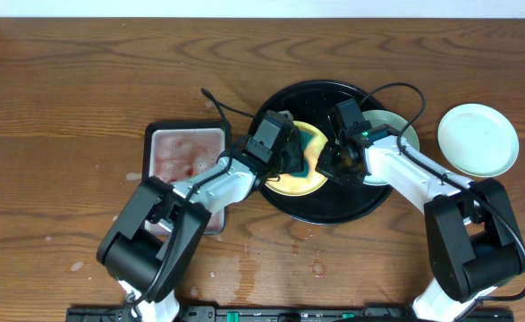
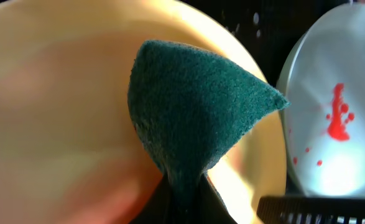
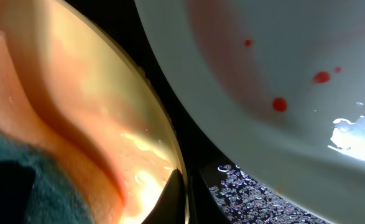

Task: Clean dirty plates on tray and stack at the side
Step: 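Scrub the yellow plate with the sponge while right gripper holds its rim, then return the sponge with the left gripper to the small tray, then lift the yellow plate with the right gripper and carry it right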

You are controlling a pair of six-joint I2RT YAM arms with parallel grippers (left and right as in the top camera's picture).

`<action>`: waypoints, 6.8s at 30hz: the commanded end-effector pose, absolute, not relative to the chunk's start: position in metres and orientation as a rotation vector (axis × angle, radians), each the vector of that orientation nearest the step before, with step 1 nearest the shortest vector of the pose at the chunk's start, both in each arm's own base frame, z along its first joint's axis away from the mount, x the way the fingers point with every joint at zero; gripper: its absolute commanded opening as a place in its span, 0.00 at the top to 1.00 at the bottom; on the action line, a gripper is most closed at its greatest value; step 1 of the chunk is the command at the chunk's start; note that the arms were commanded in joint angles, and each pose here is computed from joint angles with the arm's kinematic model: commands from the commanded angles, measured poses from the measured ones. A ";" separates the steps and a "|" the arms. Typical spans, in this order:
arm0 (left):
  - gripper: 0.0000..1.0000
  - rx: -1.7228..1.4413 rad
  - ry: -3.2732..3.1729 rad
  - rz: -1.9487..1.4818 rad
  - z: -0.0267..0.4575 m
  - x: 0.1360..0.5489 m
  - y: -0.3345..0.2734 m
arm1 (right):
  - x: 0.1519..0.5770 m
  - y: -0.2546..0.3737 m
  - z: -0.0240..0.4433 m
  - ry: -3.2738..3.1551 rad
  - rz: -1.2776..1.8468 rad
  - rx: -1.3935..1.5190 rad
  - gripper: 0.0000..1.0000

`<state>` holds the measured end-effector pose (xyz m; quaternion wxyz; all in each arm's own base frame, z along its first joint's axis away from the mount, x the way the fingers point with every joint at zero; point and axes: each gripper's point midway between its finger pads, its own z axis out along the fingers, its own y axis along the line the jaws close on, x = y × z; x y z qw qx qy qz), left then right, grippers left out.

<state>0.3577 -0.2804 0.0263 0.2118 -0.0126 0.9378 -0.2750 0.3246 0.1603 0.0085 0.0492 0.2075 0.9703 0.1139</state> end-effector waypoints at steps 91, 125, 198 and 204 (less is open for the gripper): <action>0.93 -0.243 2.398 -0.052 0.166 0.354 -0.054 | 0.318 0.149 0.006 2.976 0.257 0.610 0.99; 0.41 -0.318 2.719 -0.071 0.105 0.315 -0.027 | 0.333 0.147 0.057 2.888 0.275 0.518 0.99; 0.25 -0.242 2.088 -0.256 0.284 0.276 -0.028 | 0.395 0.196 0.202 1.924 -1.178 -0.519 0.99; 0.25 -0.243 2.088 -0.256 0.284 0.276 -0.028 | 0.395 0.198 0.203 1.920 -1.168 -0.513 0.99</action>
